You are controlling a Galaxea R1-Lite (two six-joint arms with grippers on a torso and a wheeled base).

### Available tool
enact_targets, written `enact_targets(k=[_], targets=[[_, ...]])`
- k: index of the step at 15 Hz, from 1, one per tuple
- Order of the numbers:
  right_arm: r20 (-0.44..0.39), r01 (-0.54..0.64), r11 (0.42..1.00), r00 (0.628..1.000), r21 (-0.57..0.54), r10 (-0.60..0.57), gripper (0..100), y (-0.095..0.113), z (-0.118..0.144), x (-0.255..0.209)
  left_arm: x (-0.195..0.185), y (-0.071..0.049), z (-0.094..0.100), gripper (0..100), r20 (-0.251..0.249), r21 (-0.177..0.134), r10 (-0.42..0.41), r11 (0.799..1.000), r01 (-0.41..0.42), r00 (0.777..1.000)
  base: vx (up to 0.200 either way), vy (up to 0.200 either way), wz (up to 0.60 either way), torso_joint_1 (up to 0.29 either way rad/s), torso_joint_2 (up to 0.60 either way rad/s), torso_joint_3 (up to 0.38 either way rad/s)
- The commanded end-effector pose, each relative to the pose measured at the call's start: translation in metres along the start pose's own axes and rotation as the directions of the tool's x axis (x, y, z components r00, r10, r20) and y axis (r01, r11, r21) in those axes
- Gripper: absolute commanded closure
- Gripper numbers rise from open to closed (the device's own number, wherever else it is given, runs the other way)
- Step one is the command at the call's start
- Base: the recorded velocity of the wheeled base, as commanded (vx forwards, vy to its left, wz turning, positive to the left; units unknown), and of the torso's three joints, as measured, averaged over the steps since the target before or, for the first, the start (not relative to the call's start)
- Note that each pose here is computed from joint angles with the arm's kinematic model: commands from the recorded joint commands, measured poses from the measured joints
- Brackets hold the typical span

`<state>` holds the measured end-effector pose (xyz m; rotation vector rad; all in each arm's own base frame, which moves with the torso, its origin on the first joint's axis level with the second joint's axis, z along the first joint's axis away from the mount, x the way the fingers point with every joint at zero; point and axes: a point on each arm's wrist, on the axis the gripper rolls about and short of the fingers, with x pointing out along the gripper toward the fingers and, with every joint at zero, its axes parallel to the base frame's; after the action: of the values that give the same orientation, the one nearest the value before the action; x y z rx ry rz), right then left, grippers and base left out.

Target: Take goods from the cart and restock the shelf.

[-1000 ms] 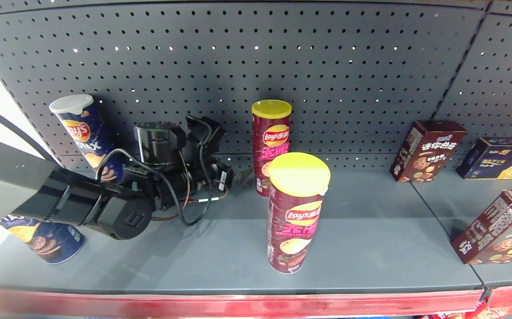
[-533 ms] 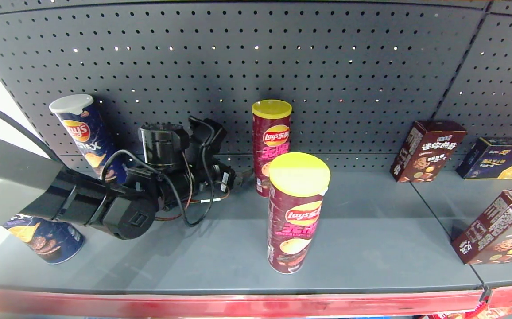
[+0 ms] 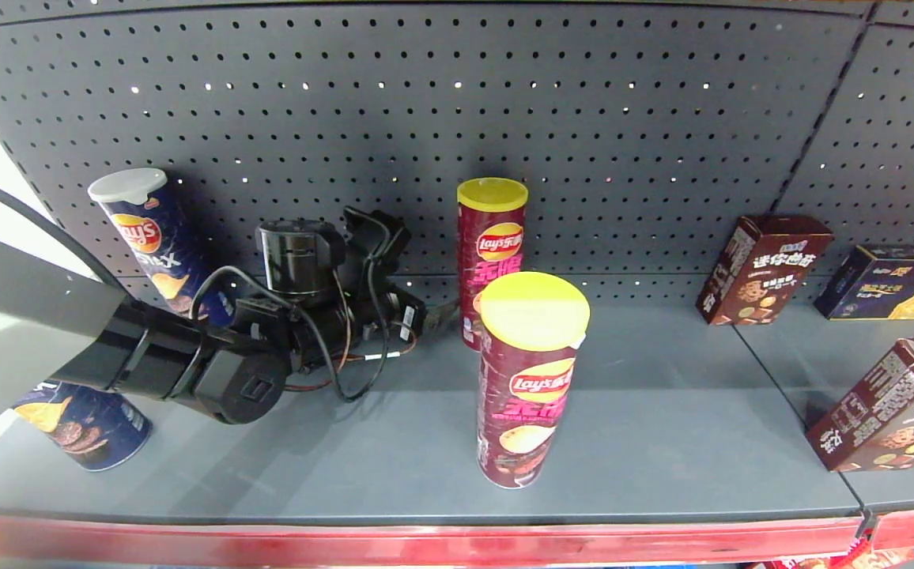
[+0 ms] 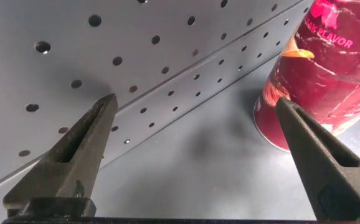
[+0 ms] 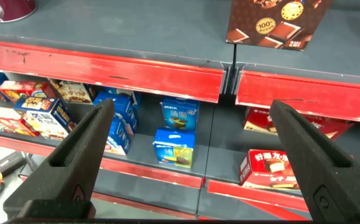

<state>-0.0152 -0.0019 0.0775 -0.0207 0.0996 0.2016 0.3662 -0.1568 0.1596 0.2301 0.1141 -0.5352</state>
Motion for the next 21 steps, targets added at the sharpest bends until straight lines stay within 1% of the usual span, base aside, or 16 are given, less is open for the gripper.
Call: enact_targets(k=[1,4,7,8,9,10,11,12,13,14,15,16,17,19,20,21], targets=[[-0.002,0.000,1.000,1.000,0.000,0.000,0,0.000,0.000,0.000,0.001,-0.001,0.000,0,0.000,0.000,-0.003,1.000,0.003,1.000,0.000,0.000,0.00,0.000,0.00,0.000],[-0.002,0.000,1.000,1.000,0.000,0.000,0,0.000,0.000,0.000,0.000,-0.001,0.001,0,0.004,0.001,-0.001,1.000,0.001,1.000,0.000,0.000,0.00,0.000,0.00,0.000],[-0.002,0.000,1.000,1.000,0.000,0.000,0,0.000,0.000,0.000,-0.027,-0.002,0.023,0,0.050,0.008,0.023,1.000,-0.024,0.998,0.000,0.000,0.00,0.000,0.00,0.000],[-0.002,0.000,1.000,1.000,0.000,0.000,0,0.000,0.000,0.000,-0.041,-0.007,0.028,0,0.057,0.009,0.014,1.000,-0.014,0.998,0.000,0.000,0.00,0.000,0.00,0.000],[-0.002,-0.001,1.000,1.000,0.000,0.001,0,0.000,0.000,0.000,-0.064,-0.015,0.029,0,0.054,0.008,-0.004,1.000,0.003,0.999,0.000,0.000,0.00,0.000,0.00,0.000],[-0.002,0.000,1.000,1.000,0.000,0.000,0,0.000,0.000,0.000,-0.084,-0.021,0.029,0,0.048,0.006,-0.016,1.000,0.016,0.999,0.000,0.000,0.00,0.000,0.00,0.000],[-0.002,0.000,1.000,1.000,0.000,0.000,0,0.000,0.000,0.000,-0.102,-0.026,0.027,0,0.047,-0.006,-0.021,1.000,0.021,0.999,0.000,0.000,0.00,0.000,0.00,0.000],[-0.002,-0.001,1.000,1.000,0.000,0.001,0,0.000,0.000,0.000,-0.127,-0.031,0.027,0,0.072,-0.035,-0.014,0.999,0.016,0.997,0.000,0.000,0.00,0.000,0.00,0.000],[-0.002,0.000,1.000,1.000,0.000,0.000,0,0.000,0.000,0.000,-0.148,-0.033,0.026,0,0.098,-0.051,-0.007,0.999,0.012,0.995,0.000,0.000,0.00,0.000,0.00,0.000],[-0.002,0.000,1.000,1.000,0.000,0.000,0,0.000,0.000,0.000,-0.167,-0.036,0.024,0,0.119,-0.050,-0.013,0.999,0.019,0.993,0.000,0.000,0.00,0.000,0.00,0.000],[-0.002,0.000,1.000,1.000,0.000,0.000,0,0.000,0.000,0.000,-0.187,-0.043,0.020,0,0.144,-0.046,-0.033,0.998,0.040,0.989,0.000,0.000,0.00,0.000,0.00,0.000],[-0.002,0.000,1.000,1.000,0.000,0.000,0,0.000,0.000,0.000,-0.202,-0.049,0.016,0,0.157,-0.042,-0.055,0.997,0.062,0.986,0.000,0.000,0.00,0.000,0.00,0.000],[-0.002,-0.001,1.000,1.000,0.000,0.001,0,0.000,0.000,0.000,-0.226,-0.057,0.006,0,0.168,-0.035,-0.087,0.995,0.094,0.982,0.000,0.000,0.00,0.000,0.00,0.000],[-0.002,0.000,1.000,1.000,0.000,0.000,0,0.000,0.000,0.000,-0.259,-0.060,-0.022,0,0.139,-0.040,-0.091,0.994,0.098,0.986,0.000,0.000,0.00,0.000,0.00,0.000],[-0.002,-0.001,1.000,1.000,0.000,0.001,0,0.000,0.000,0.000,-0.272,-0.061,-0.029,0,0.146,-0.045,-0.094,0.994,0.102,0.985,0.000,0.000,0.00,0.000,0.00,0.000],[-0.002,-0.001,1.000,1.000,0.000,0.001,0,0.000,0.000,0.000,-0.291,-0.064,-0.041,0,0.166,-0.047,-0.108,0.992,0.117,0.980,0.000,0.000,0.00,0.000,0.00,0.000]])
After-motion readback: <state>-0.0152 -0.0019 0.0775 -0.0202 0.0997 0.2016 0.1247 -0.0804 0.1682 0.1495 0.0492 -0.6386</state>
